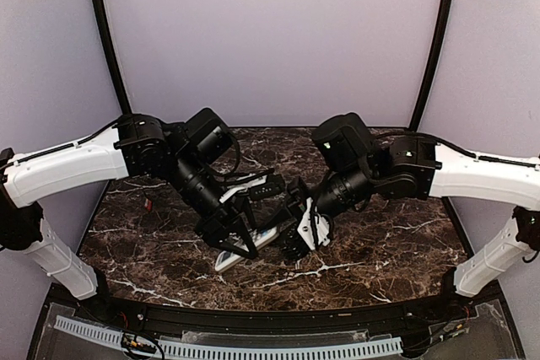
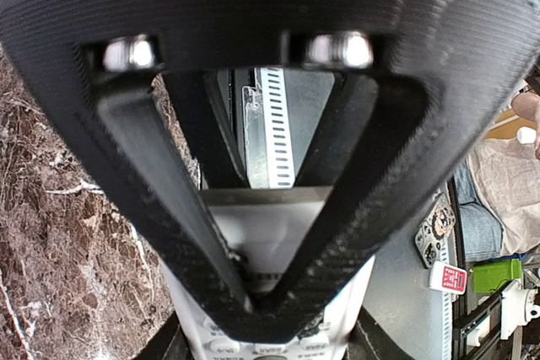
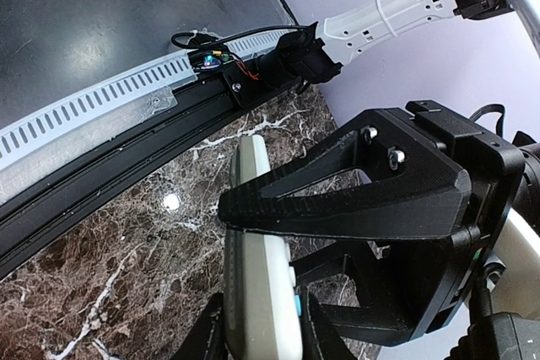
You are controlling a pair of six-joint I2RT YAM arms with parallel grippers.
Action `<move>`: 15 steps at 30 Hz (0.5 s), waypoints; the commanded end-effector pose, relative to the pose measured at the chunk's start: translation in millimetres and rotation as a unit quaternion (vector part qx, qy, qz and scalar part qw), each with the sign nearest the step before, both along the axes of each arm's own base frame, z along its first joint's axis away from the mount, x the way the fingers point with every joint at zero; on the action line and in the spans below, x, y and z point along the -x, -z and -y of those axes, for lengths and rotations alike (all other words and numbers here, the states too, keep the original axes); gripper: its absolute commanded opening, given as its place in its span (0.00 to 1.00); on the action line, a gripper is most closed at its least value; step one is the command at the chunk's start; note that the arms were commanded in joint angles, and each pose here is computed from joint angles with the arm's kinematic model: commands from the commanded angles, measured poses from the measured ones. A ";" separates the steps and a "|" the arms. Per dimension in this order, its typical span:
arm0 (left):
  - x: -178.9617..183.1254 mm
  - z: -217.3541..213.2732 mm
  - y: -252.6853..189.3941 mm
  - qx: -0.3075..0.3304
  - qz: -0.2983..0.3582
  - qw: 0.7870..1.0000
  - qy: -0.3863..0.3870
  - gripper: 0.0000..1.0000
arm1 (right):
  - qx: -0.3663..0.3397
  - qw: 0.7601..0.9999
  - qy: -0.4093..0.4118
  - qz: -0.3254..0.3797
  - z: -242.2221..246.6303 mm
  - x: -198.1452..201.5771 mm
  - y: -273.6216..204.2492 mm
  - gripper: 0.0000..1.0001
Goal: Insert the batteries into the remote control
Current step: Pass from the left arm to the right
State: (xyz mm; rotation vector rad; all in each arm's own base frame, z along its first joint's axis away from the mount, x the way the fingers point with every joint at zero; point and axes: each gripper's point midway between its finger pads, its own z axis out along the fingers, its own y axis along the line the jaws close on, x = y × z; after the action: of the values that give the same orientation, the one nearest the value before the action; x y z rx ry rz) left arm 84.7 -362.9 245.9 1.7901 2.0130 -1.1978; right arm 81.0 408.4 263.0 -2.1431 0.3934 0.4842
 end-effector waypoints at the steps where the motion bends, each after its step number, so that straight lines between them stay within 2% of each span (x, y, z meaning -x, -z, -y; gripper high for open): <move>1: -2.6 6.9 -17.6 0.040 0.026 0.999 0.003 0.03 | -0.014 0.999 0.007 -0.028 0.1 5.9 -9.1 0.03; 2: -3.1 7.3 -18.1 0.041 0.028 0.999 0.003 0.10 | -0.013 0.999 0.009 -0.032 0.7 6.3 -9.3 0.00; 3: -4.6 7.2 -17.8 0.039 0.032 0.999 -0.001 0.26 | -0.013 0.999 0.012 -0.035 1.3 6.3 -9.6 0.00; 4: -5.4 7.2 -19.0 0.041 0.036 0.999 -0.003 0.36 | -0.012 0.999 0.016 -0.039 1.9 6.3 -9.4 0.00; 5: -7.2 7.2 -19.6 0.041 0.041 0.998 -0.006 0.54 | -0.012 0.999 0.020 -0.042 2.3 5.9 -9.0 0.00; 6: -8.5 6.9 -21.0 0.043 0.045 0.998 -0.009 0.61 | -0.013 0.999 0.025 -0.044 2.7 5.1 -9.7 0.00; 7: -10.6 6.8 -22.1 0.044 0.052 0.998 -0.013 0.72 | -0.012 0.998 0.036 -0.050 3.0 3.0 -9.0 0.00; 9: -12.4 5.0 -25.1 0.047 0.064 0.997 -0.017 0.84 | -0.011 0.997 0.053 -0.059 3.8 -1.1 -9.9 0.00; 11: -16.0 1.7 -27.0 0.048 0.082 0.995 -0.025 0.92 | -0.010 0.994 0.073 -0.077 5.1 -6.4 -11.7 0.00; 15: -25.8 -9.9 -38.3 0.063 0.135 0.987 -0.054 0.98 | -0.020 0.984 0.114 -0.135 7.8 -16.9 -20.7 0.00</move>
State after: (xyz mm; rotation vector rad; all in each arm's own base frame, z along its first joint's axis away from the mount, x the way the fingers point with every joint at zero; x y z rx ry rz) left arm 101.5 -366.5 260.7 1.7286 1.9170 -1.0855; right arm 86.7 402.2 259.2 -2.1019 0.6252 0.5725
